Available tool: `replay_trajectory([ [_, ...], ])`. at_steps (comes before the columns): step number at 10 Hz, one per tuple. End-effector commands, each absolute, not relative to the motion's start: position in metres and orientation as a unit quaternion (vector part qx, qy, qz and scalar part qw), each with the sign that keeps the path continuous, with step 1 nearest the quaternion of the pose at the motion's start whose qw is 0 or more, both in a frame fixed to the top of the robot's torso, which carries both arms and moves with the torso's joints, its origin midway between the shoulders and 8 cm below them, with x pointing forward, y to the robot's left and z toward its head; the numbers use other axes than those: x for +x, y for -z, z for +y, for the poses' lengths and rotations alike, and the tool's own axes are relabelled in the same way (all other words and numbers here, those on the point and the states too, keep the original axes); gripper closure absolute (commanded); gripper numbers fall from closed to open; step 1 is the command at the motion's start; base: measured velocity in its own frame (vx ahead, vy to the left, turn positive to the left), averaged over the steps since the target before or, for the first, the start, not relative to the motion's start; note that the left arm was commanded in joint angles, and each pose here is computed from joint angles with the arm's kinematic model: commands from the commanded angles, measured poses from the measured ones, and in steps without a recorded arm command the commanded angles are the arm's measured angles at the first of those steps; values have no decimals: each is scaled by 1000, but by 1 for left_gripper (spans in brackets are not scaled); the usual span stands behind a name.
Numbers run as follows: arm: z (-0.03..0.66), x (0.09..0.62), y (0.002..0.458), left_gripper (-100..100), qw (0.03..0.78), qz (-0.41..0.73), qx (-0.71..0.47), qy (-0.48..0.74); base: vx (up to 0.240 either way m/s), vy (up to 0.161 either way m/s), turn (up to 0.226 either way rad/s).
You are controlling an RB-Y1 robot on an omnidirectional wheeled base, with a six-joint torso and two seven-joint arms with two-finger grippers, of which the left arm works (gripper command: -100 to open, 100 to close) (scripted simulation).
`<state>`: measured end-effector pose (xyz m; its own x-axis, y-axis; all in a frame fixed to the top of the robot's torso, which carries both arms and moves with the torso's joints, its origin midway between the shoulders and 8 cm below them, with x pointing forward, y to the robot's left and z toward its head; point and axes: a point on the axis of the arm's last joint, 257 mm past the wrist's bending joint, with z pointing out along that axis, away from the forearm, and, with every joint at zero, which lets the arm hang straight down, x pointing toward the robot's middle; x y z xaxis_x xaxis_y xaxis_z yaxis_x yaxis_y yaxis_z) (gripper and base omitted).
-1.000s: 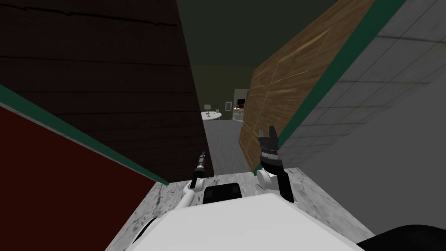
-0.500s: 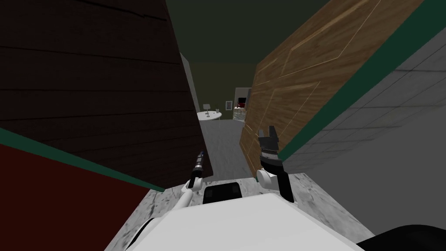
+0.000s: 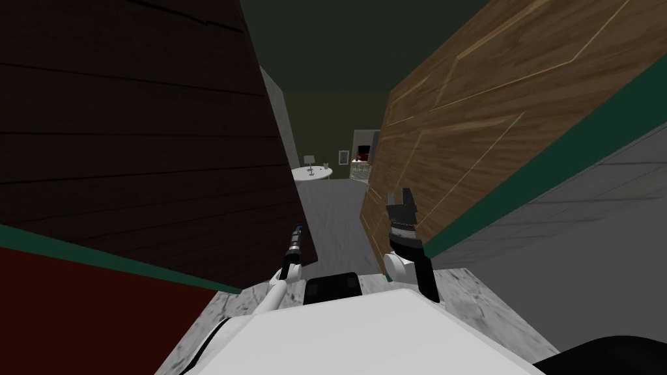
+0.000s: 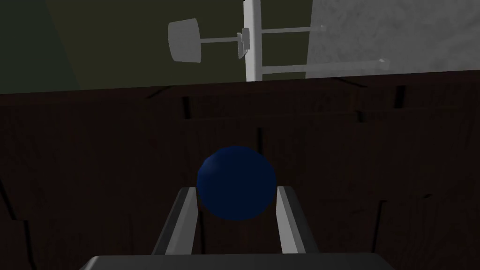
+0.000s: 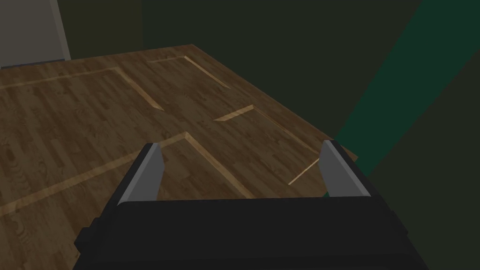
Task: Push the door open
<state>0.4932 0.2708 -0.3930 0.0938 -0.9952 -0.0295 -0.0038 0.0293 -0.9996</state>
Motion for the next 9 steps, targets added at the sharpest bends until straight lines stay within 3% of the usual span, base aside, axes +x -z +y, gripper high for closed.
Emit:
replay_trajectory([
  [1, 289, 485, 396, 100, 536, 480, -525, 455, 139, -53, 63],
  [2, 301, 487, 391, 100, 545, 470, -527, 451, 163, -47, 118],
  [3, 290, 483, 393, -100, 539, 474, -526, 456, -21, -90, 76],
  [9, 280, 485, 391, -100, 535, 467, -531, 463, -189, -80, 30],
])
